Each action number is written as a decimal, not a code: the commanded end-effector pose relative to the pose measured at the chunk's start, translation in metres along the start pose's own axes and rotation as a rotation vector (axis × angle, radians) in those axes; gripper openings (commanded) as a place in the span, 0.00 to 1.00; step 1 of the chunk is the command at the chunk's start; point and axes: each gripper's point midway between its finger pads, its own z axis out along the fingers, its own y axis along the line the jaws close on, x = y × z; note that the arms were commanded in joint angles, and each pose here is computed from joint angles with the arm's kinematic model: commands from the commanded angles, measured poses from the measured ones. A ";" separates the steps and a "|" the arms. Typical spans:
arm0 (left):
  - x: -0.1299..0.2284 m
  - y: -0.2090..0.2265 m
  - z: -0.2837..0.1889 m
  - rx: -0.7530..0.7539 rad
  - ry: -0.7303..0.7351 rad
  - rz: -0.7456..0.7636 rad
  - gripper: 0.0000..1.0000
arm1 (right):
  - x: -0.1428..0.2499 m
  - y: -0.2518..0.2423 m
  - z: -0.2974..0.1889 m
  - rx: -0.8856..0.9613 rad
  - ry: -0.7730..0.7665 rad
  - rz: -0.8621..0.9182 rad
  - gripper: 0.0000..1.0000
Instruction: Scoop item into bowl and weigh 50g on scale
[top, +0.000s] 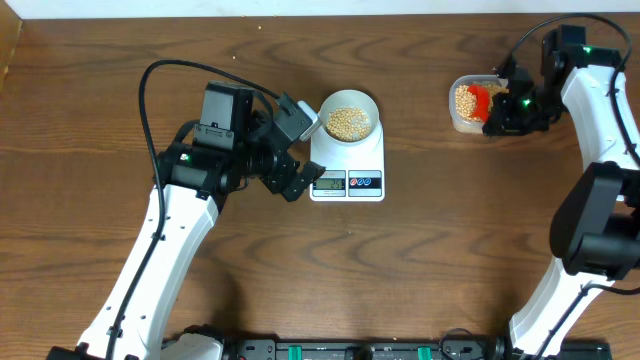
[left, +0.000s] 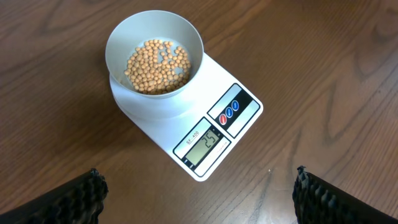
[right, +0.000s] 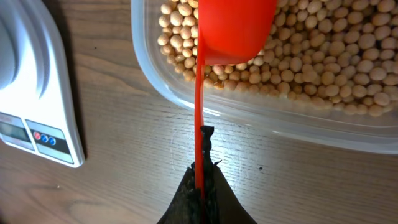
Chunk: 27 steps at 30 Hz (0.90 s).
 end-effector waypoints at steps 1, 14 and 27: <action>0.001 -0.003 0.001 0.014 -0.001 0.004 0.98 | 0.000 0.008 0.002 -0.062 -0.001 -0.035 0.01; 0.001 -0.003 0.001 0.014 -0.001 0.004 0.98 | -0.001 0.005 -0.002 -0.099 -0.018 -0.012 0.01; 0.001 -0.003 0.001 0.014 -0.001 0.004 0.98 | 0.002 -0.006 -0.010 -0.133 -0.035 0.030 0.01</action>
